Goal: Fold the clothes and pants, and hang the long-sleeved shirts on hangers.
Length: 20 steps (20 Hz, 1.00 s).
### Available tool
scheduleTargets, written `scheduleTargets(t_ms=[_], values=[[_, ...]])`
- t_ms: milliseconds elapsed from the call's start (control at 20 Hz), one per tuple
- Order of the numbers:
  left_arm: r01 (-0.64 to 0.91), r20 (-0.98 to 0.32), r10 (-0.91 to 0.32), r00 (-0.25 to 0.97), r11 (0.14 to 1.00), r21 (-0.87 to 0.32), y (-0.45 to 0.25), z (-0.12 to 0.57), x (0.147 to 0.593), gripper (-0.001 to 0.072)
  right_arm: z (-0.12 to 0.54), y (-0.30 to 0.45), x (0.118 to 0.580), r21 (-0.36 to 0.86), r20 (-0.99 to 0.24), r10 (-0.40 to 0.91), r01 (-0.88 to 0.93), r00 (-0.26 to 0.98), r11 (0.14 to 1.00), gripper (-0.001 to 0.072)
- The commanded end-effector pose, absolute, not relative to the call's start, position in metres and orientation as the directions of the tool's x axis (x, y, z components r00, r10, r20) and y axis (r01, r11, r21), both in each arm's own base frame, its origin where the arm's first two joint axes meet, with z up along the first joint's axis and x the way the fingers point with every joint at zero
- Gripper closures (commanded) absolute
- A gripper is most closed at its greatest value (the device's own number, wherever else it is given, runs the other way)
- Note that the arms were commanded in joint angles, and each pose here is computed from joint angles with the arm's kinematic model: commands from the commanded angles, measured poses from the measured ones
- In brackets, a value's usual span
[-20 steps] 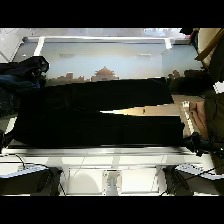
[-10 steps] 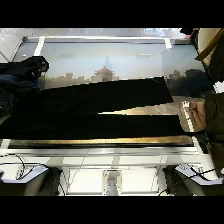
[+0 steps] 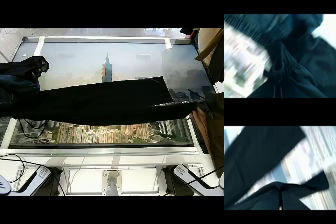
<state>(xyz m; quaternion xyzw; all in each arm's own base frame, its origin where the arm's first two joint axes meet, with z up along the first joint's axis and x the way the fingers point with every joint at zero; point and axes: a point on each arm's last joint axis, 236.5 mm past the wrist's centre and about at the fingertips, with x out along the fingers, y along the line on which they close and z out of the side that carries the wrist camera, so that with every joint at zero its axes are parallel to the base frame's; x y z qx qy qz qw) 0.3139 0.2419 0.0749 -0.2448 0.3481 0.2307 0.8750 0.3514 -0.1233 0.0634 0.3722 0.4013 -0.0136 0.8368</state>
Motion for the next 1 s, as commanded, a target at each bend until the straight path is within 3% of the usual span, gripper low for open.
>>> scheduleTargets(t_ms=[0, 100, 250, 450, 650, 950], values=[[-0.583, -0.684, 0.350, 0.640, 0.801, -0.136, 0.243, 0.091, 0.374, 0.0697, 0.064, -0.125, 0.430, 0.633, -0.646, 0.225, 0.347, 0.730, 0.692, 0.0707], [-0.561, -0.711, 0.346, 0.612, 0.824, -0.082, 0.240, 0.084, 0.404, 0.0697, 0.053, -0.118, 0.465, 0.641, -0.647, 0.257, 0.329, 0.718, 0.693, 0.0707], [-0.527, -0.730, 0.298, 0.615, 0.844, -0.101, 0.227, 0.066, 0.450, 0.0697, 0.037, -0.103, 0.520, 0.638, -0.636, 0.267, 0.298, 0.724, 0.710, 0.0707], [-0.532, -0.763, 0.267, 0.589, 0.839, -0.118, 0.225, 0.031, 0.474, 0.0697, -0.001, -0.095, 0.575, 0.652, -0.634, 0.255, 0.328, 0.730, 0.683, 0.0707], [-0.562, -0.717, 0.305, 0.627, 0.814, -0.145, 0.236, 0.032, 0.488, 0.0696, -0.041, -0.092, 0.597, 0.657, -0.653, 0.267, 0.354, 0.708, 0.666, 0.0706], [-0.581, -0.699, 0.307, 0.645, 0.792, -0.189, 0.238, 0.023, 0.499, 0.0696, -0.046, -0.101, 0.614, 0.664, -0.630, 0.205, 0.383, 0.749, 0.642, 0.0707]])
